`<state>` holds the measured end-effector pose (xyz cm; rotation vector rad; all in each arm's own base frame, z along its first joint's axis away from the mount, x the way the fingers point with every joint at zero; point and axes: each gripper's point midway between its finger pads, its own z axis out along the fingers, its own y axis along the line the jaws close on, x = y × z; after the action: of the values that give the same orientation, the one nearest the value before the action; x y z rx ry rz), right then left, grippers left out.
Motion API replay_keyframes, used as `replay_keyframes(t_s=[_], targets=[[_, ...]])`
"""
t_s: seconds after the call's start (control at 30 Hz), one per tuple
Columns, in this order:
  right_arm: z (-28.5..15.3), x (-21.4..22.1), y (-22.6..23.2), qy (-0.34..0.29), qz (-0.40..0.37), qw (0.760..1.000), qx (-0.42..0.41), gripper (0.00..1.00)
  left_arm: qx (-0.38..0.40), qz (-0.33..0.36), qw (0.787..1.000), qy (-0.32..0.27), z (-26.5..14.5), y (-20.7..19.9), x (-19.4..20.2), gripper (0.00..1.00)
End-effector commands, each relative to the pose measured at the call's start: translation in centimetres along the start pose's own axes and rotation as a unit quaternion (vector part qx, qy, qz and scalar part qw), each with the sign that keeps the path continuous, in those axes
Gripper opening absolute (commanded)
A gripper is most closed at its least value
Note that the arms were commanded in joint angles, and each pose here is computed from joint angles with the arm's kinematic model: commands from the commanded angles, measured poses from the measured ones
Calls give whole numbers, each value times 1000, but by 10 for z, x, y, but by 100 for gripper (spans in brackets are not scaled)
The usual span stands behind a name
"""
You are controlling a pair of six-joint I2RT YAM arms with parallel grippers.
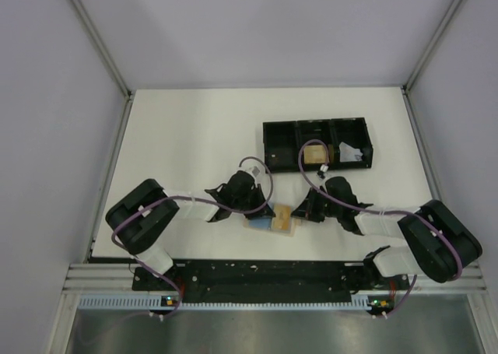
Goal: Take the credit cards out of the card holder
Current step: Remove the credit card from the card holder.
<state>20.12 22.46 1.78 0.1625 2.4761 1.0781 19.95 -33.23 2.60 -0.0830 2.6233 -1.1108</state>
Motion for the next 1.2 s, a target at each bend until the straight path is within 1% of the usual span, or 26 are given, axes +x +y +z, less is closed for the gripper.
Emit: replay_keyframes(t_s=[0.0,0.13,0.27,0.33,0.43,0.57,0.67,0.8,0.87,1.03,1.17], targets=[[1,5,-9,3,-2,1000,11,4,49,-2,999,-7,-9,-20,4,0],[-7,-5,14,-9,-35,999,-29,5,46,-6,998,-30,-16,-15,1,0],[-15,-14,41,-17,-58,995,-76,10,59,-17,997,-36,-17,-16,1,0],[-15,-14,52,-12,-61,993,-100,13,60,-19,997,-35,-16,-15,2,0],[-13,-12,61,-3,-55,991,-124,13,63,-21,997,-34,-15,-16,2,0],[-4,-10,59,1,-39,991,-131,13,61,-21,997,-40,-15,-14,1,0],[6,-3,48,15,-23,992,-122,13,54,-19,997,-44,-16,-11,0,0],[17,14,18,46,19,996,-70,11,42,-19,998,-49,-17,-4,0,0],[18,20,4,53,35,997,-45,9,33,-16,998,-52,-19,0,1,0],[15,23,-15,53,48,997,-9,7,4,-22,998,-65,-24,15,0,0],[15,23,-24,53,50,997,11,7,-3,-31,997,-68,-27,23,0,0]])
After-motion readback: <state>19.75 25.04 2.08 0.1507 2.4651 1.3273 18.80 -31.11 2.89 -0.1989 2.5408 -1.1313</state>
